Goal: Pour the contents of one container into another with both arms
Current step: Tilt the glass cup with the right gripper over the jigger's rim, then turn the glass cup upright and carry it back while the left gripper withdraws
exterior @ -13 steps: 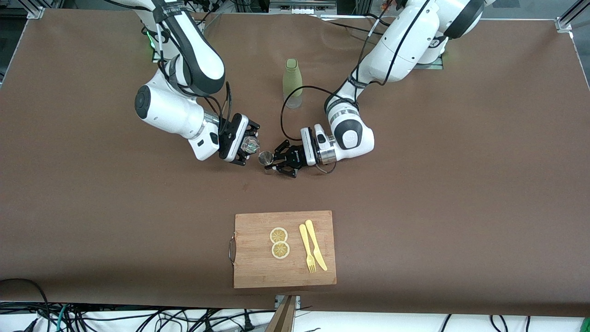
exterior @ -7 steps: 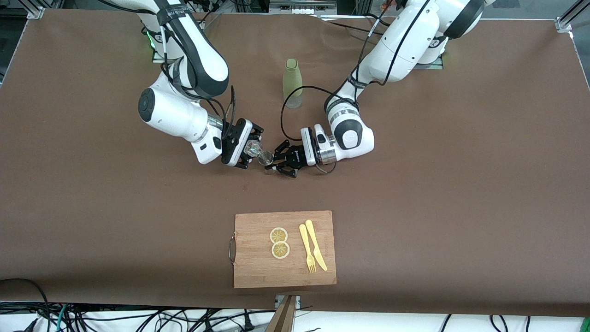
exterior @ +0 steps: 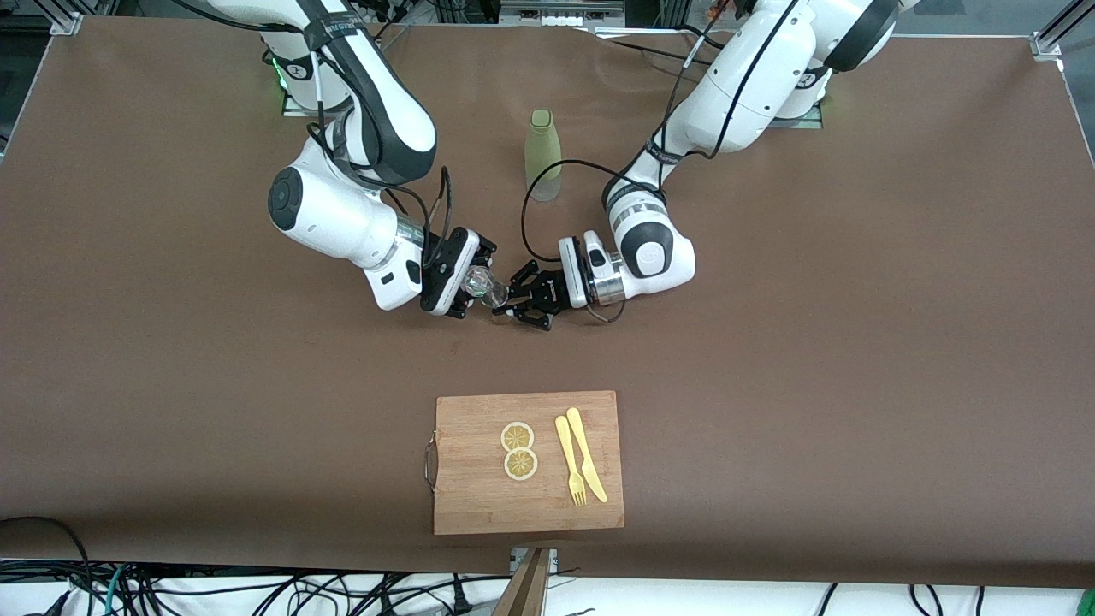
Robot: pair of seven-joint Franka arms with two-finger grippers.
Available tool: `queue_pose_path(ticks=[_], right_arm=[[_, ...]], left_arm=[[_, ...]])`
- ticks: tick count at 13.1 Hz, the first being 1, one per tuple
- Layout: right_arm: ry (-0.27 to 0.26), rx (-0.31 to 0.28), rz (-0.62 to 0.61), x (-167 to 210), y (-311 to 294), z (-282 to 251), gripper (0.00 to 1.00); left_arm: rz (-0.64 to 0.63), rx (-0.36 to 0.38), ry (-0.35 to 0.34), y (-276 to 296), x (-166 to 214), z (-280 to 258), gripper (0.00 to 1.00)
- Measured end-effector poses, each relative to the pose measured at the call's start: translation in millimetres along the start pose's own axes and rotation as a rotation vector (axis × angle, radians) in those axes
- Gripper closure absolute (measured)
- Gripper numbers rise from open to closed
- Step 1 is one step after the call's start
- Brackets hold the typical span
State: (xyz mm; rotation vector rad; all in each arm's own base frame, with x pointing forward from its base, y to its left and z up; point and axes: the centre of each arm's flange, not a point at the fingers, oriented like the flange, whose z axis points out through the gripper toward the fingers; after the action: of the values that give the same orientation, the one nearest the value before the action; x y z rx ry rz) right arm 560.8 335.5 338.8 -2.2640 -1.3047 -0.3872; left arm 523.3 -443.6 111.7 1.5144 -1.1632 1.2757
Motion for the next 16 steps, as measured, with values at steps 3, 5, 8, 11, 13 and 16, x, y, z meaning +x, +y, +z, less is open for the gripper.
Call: queue_pose_path(ticks=[3, 5, 8, 11, 13, 16], right_arm=[[-0.004, -0.002, -0.004, -0.1, 0.0, 0.0, 0.72], [-0.001, -0.004, -0.006, 1.3, 0.1, -1.5, 0.72], [0.036, -0.022, -0.013, 15.1, -4.4, -23.9, 0.72], [0.114, -0.074, -0.048, 37.0, -15.2, -72.8, 0.72], [0.189, -0.139, -0.075, 51.3, -25.8, -107.8, 0.72], [0.272, -0.193, -0.095, 60.0, -37.4, -162.4, 0.72]], left_arm=[[0.000, 0.000, 0.000, 0.0, 0.0, 0.0, 0.79], [0.000, 0.000, 0.000, 0.0, 0.0, 0.0, 0.79], [0.000, 0.000, 0.000, -0.1, 0.0, 0.0, 0.79], [0.000, 0.000, 0.000, -0.3, -0.1, 0.0, 0.79], [0.003, 0.004, 0.000, -2.9, 0.2, -1.3, 0.79], [0.012, 0.029, -0.003, -18.2, 1.5, -11.4, 0.79]])
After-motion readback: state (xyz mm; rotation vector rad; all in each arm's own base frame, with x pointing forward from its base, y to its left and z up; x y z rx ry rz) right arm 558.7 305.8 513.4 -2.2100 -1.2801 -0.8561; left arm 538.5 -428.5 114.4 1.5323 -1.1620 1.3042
